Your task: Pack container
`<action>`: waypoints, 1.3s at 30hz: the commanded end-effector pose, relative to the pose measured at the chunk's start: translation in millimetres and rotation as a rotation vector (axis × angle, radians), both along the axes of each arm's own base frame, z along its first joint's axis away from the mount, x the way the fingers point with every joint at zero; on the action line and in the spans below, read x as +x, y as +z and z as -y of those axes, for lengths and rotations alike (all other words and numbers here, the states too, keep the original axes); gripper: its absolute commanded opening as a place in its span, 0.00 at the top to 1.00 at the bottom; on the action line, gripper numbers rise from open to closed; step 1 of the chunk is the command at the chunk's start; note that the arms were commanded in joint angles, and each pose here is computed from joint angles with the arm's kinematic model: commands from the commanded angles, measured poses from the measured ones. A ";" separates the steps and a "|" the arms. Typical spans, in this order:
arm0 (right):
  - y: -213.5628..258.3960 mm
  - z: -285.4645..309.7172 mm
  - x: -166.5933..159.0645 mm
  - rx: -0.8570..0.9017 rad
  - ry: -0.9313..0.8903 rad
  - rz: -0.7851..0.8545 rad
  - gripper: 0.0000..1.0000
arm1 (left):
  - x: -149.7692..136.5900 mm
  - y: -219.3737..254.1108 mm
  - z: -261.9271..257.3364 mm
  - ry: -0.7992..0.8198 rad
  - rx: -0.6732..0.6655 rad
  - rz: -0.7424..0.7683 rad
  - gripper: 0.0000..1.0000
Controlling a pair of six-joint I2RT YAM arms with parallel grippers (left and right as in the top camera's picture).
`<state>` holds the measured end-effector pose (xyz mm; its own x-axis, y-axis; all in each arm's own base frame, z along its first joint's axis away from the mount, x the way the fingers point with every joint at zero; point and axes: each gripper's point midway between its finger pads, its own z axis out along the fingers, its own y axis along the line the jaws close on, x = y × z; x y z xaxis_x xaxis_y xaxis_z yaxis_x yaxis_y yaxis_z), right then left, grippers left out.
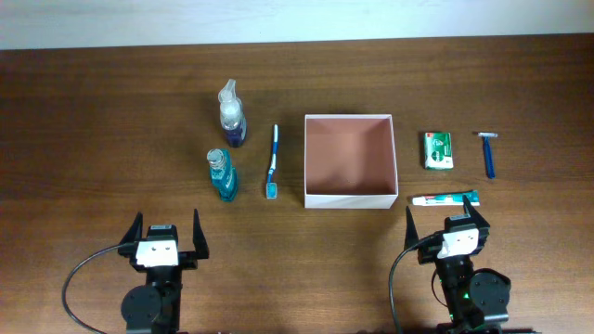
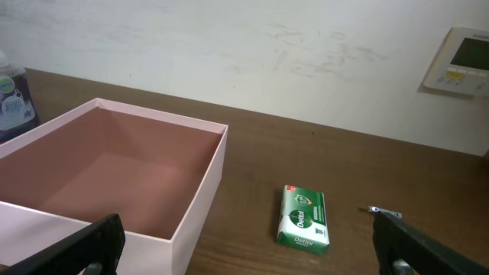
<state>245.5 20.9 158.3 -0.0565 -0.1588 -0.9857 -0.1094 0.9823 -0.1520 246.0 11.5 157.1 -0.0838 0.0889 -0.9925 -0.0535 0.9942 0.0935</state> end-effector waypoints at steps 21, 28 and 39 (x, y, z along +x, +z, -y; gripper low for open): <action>44.5 -10.2 -7.9 0.014 0.059 0.092 0.01 | -0.3 -0.3 2.1 -0.014 0.015 0.001 0.01; 122.6 5.6 -20.6 0.021 -0.029 0.219 0.01 | -0.3 -0.3 2.1 -0.014 0.015 0.001 0.01; 161.3 -13.5 -6.4 0.010 0.076 -0.098 0.01 | -0.3 -0.4 2.1 -0.014 0.015 0.000 0.01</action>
<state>237.6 28.2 307.3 -0.1245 -0.1618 -0.9789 -0.1645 0.9763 -0.1404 246.0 11.5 157.1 -0.0838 0.0889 -0.9925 -0.0535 0.9942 0.0935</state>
